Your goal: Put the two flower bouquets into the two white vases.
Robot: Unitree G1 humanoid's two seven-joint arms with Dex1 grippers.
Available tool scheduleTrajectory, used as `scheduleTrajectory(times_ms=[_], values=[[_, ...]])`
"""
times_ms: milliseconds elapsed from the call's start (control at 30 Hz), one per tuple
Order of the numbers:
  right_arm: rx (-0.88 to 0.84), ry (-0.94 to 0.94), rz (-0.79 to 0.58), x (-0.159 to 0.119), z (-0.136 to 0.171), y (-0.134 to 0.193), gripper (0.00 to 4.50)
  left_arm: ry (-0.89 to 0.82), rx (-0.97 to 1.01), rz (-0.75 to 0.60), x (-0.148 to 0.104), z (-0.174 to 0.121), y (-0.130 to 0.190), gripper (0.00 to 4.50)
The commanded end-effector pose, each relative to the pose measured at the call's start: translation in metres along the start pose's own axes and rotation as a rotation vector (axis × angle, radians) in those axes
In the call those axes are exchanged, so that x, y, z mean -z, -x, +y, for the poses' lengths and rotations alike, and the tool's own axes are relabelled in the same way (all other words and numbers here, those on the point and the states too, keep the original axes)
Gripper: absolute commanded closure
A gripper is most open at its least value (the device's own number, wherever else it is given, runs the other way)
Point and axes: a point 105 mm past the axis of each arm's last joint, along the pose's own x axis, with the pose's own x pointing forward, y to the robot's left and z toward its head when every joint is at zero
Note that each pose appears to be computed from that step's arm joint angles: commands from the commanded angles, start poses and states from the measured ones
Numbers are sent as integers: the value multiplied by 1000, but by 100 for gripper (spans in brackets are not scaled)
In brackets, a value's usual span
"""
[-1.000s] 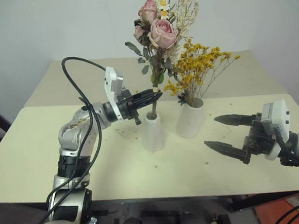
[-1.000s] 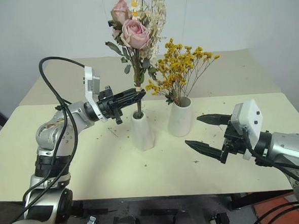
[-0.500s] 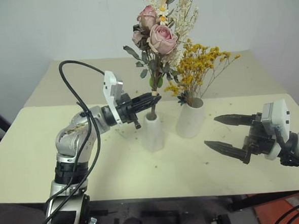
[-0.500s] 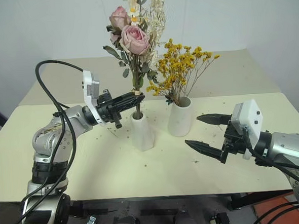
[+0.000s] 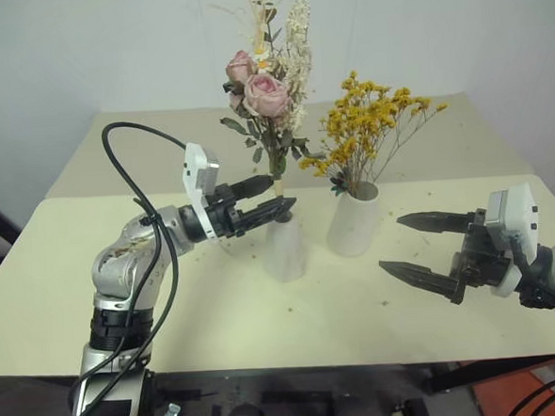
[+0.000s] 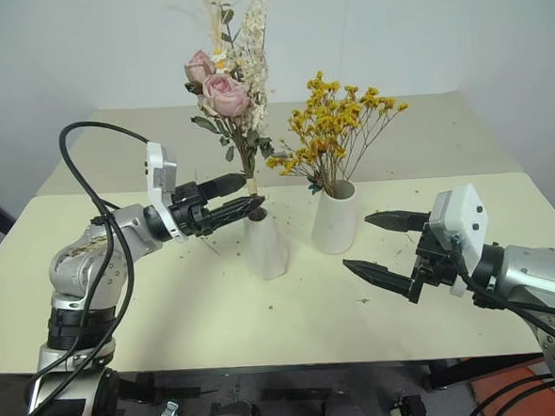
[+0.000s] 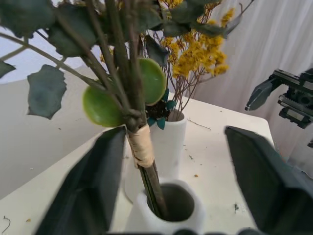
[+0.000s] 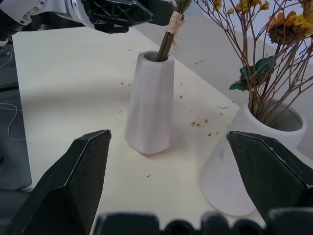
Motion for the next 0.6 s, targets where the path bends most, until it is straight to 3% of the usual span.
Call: scheduleTrajectory(times_ms=[33,333,600], values=[[-1,53,-52,-14,1,3,0,-48,-6,-41,-13,-2,9,4],[-5,56,-50,-14,-1,3,0,-33,0,-17,-5,-6,23,4],[6,53,-30,-13,-3,11,0,-165,9,192,7,2,63,4]])
